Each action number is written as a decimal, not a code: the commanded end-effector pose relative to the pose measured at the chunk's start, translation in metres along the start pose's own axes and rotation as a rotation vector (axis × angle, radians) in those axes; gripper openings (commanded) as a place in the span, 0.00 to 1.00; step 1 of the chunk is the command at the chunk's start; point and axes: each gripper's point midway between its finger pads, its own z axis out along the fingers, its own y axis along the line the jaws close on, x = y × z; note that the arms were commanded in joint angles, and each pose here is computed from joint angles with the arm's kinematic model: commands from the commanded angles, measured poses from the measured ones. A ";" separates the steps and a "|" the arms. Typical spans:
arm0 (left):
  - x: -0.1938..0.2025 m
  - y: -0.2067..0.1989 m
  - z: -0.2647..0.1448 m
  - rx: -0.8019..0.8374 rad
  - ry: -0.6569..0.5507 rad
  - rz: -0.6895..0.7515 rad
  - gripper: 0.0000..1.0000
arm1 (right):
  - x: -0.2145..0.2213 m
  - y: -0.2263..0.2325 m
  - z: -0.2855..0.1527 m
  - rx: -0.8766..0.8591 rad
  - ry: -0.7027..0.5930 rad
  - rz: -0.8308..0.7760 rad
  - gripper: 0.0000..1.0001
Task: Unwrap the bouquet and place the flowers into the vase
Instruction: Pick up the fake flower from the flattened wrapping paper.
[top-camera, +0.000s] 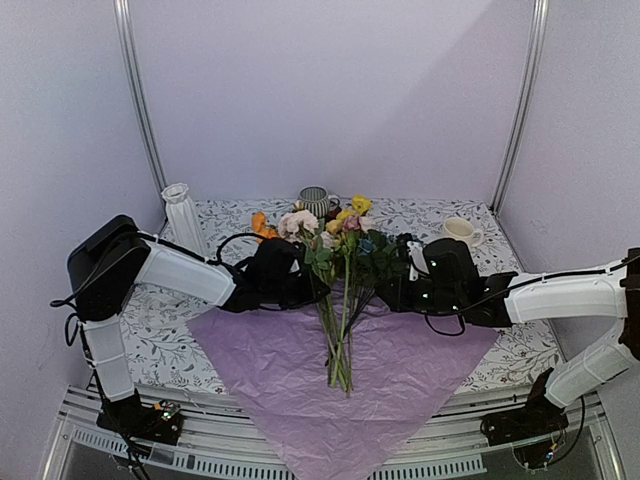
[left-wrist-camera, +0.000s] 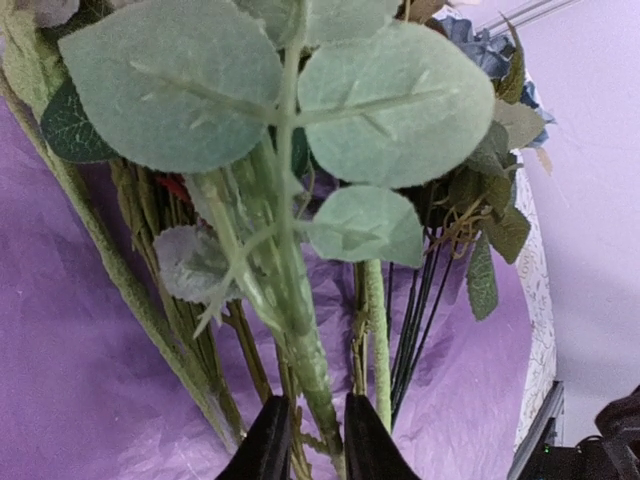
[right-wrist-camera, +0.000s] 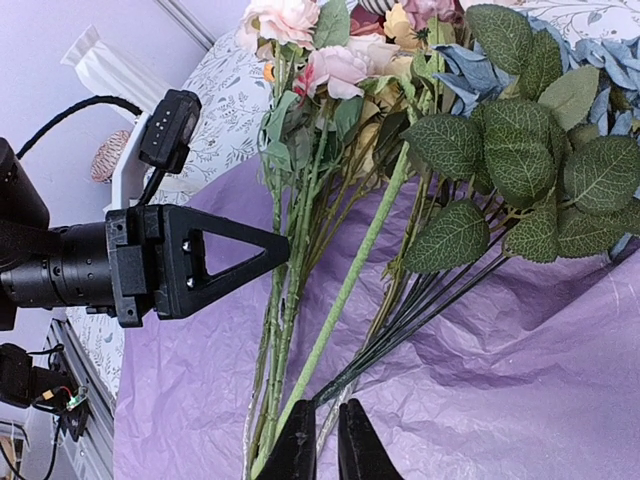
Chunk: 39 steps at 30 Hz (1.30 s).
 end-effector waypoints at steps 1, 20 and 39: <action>-0.005 0.002 0.007 0.020 0.003 -0.013 0.15 | -0.009 0.000 -0.008 -0.009 -0.044 0.016 0.10; -0.041 -0.040 -0.094 0.167 -0.193 0.123 0.03 | -0.014 -0.006 -0.028 0.020 -0.081 -0.032 0.10; -0.027 -0.047 -0.106 0.301 -0.300 0.253 0.01 | 0.036 0.091 0.037 -0.501 0.176 -0.061 0.28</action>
